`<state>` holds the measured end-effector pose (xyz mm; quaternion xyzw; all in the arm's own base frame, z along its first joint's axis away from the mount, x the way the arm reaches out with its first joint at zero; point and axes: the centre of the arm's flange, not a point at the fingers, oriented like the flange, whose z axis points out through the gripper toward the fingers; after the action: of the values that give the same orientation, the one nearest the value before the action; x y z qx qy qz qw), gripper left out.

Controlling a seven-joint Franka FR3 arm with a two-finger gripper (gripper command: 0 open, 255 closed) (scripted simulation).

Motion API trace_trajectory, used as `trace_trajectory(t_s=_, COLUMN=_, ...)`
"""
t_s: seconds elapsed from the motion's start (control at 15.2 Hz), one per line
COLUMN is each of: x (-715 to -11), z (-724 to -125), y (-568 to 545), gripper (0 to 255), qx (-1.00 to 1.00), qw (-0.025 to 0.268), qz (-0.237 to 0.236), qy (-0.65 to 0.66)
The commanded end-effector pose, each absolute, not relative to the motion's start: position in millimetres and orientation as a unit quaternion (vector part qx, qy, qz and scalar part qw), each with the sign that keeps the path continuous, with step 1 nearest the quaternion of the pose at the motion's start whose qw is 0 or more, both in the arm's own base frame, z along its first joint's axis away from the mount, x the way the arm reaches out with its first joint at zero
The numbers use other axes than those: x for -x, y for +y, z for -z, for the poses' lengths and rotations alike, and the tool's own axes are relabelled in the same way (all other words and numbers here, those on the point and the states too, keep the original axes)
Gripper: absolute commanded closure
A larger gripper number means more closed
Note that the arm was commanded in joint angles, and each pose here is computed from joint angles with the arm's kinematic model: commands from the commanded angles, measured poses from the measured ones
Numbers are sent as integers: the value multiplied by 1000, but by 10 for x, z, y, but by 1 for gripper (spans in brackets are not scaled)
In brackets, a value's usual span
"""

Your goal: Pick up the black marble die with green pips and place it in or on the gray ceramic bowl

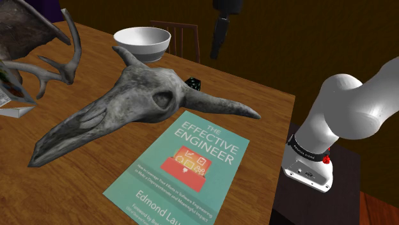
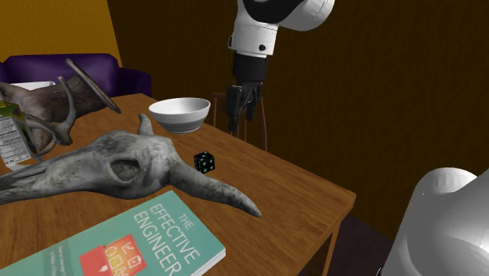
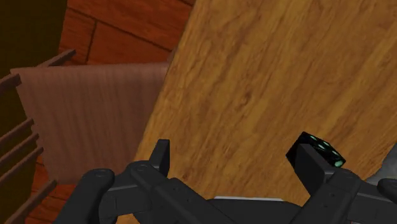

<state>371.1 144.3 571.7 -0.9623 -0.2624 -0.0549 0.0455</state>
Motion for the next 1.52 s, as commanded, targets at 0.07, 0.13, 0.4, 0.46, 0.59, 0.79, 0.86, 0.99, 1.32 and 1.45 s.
trace_trajectory(t_s=0.07, x=-3701, z=-5676, y=1836, gripper=0, qx=938, qw=50, qz=61, qy=-337)
trace_trajectory(t_s=0.13, x=-3685, z=-5661, y=1958, gripper=0, qx=929, qw=51, qz=63, qy=-361)
trace_trajectory(t_s=0.4, x=-3560, z=-5598, y=2431, gripper=0, qx=887, qw=55, qz=69, qy=-453)
trace_trajectory(t_s=0.46, x=-3541, z=-5591, y=2479, gripper=0, qx=882, qw=56, qz=70, qy=-463)
trace_trajectory(t_s=0.59, x=-3549, z=-5487, y=2496, gripper=0, qx=882, qw=56, qz=70, qy=-463)
trace_trajectory(t_s=0.79, x=-3560, z=-5331, y=2522, gripper=0, qx=882, qw=56, qz=70, qy=-463)
trace_trajectory(t_s=0.86, x=-3564, z=-5279, y=2531, gripper=0, qx=882, qw=56, qz=70, qy=-463)
trace_trajectory(t_s=0.99, x=-3569, z=-5197, y=2544, gripper=0, qx=882, qw=56, qz=70, qy=-463)
trace_trajectory(t_s=1.32, x=-3570, z=-5197, y=2544, gripper=0, qx=882, qw=56, qz=70, qy=-463)
trace_trajectory(t_s=1.45, x=-3570, z=-5198, y=2544, gripper=0, qx=882, qw=56, qz=70, qy=-463)
